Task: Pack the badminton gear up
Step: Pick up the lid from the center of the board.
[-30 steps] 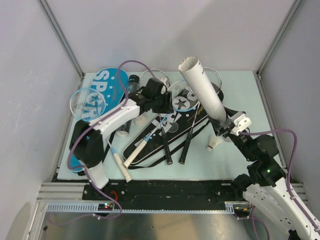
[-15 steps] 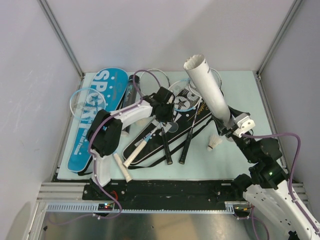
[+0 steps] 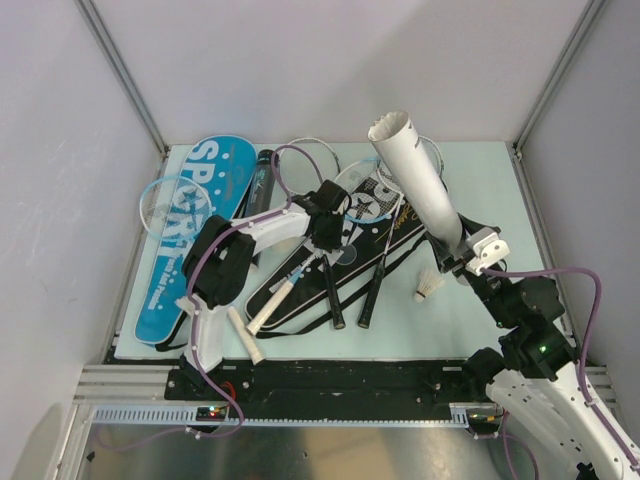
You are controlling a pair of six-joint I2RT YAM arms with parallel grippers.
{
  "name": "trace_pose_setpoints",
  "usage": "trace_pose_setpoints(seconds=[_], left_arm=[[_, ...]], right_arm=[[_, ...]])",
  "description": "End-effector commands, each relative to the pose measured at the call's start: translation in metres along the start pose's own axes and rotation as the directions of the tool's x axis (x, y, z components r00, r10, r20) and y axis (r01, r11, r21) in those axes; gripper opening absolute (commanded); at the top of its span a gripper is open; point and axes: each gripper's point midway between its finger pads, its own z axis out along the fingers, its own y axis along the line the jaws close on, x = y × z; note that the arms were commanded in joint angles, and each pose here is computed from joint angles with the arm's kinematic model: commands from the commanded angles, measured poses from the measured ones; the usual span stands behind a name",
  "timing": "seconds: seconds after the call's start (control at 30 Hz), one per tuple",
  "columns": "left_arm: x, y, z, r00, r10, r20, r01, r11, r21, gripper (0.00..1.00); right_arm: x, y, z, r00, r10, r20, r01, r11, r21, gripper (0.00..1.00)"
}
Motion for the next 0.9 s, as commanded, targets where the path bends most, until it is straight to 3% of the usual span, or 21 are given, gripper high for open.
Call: trace_pose_setpoints(seconds=[0.0,0.3,0.67,0.87], left_arm=[[-0.002,0.001,0.003,1.0,0.012,0.014,-0.012,1.0,-0.008,0.28],[-0.01,-0.012,-0.021,0.999,0.001,0.039,-0.003,0.998,0.063,0.02],[-0.043,-0.03,-0.1,0.986,-0.077,0.151,0.041,0.972,0.232,0.0],[-0.062,-0.015,-0.158,0.955,-0.149,0.256,0.07,0.954,0.292,0.0]], right_arm=[[-0.04,-0.02,-0.004,0.994,-0.007,0.108,-0.001,0.998,0.067,0.35],[-0.035,-0.017,-0.001,0.996,0.002,0.09,-0.007,0.999,0.053,0.35],[-0.002,-0.002,0.001,1.0,-0.006,-0.006,0.006,1.0,0.002,0.35],[0.011,0.011,0.002,1.0,-0.009,-0.027,0.008,0.998,-0.055,0.35]])
